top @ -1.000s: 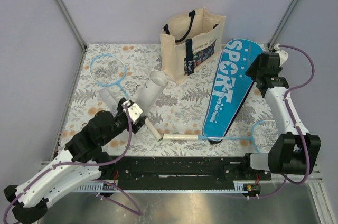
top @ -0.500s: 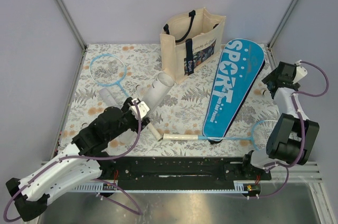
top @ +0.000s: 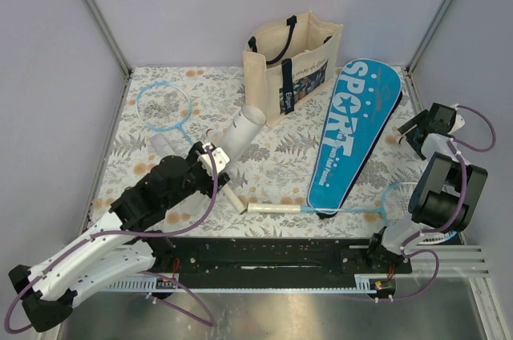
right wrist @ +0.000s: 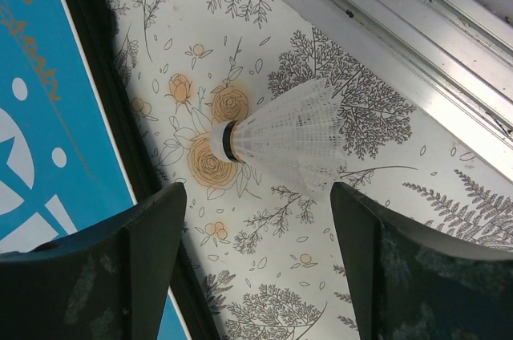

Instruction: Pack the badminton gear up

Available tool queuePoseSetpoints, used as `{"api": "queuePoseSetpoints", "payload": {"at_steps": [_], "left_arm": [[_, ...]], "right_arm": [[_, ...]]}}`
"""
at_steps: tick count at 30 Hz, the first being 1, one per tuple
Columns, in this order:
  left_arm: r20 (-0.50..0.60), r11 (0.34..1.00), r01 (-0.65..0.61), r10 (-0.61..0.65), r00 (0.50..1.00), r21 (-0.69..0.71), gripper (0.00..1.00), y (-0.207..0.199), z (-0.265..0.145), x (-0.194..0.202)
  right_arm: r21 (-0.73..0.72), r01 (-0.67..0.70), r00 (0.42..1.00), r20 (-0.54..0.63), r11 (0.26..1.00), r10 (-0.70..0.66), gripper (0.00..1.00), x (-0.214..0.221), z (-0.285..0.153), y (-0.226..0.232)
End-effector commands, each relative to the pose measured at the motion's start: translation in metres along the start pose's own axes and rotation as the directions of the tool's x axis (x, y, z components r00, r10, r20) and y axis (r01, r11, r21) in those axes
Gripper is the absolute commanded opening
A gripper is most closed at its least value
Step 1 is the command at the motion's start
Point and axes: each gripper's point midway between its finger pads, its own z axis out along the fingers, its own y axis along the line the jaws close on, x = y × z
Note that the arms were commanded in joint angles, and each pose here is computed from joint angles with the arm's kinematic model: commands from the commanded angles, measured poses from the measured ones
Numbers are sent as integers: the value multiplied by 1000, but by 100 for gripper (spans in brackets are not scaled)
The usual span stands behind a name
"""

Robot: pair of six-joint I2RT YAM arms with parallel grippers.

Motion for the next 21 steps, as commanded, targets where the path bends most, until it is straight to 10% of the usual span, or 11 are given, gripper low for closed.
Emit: {"api": "queuePoseSetpoints", "payload": {"at_steps": [1, 7, 21], "left_arm": [[95, 998, -11, 16, 995, -55, 48, 17, -5, -37], [91, 999, -15, 20, 996, -49, 48, 16, -3, -38], [97, 999, -20, 24, 995, -43, 48, 14, -5, -34]], "right_arm": [[-90, -11, 1000, 17, 996, 12, 81, -12, 6, 17], [-118, -13, 1000, 2, 993, 14, 68, -13, 9, 18], [-238, 2, 1000, 31, 971, 5, 0, -22, -11, 36]]}}
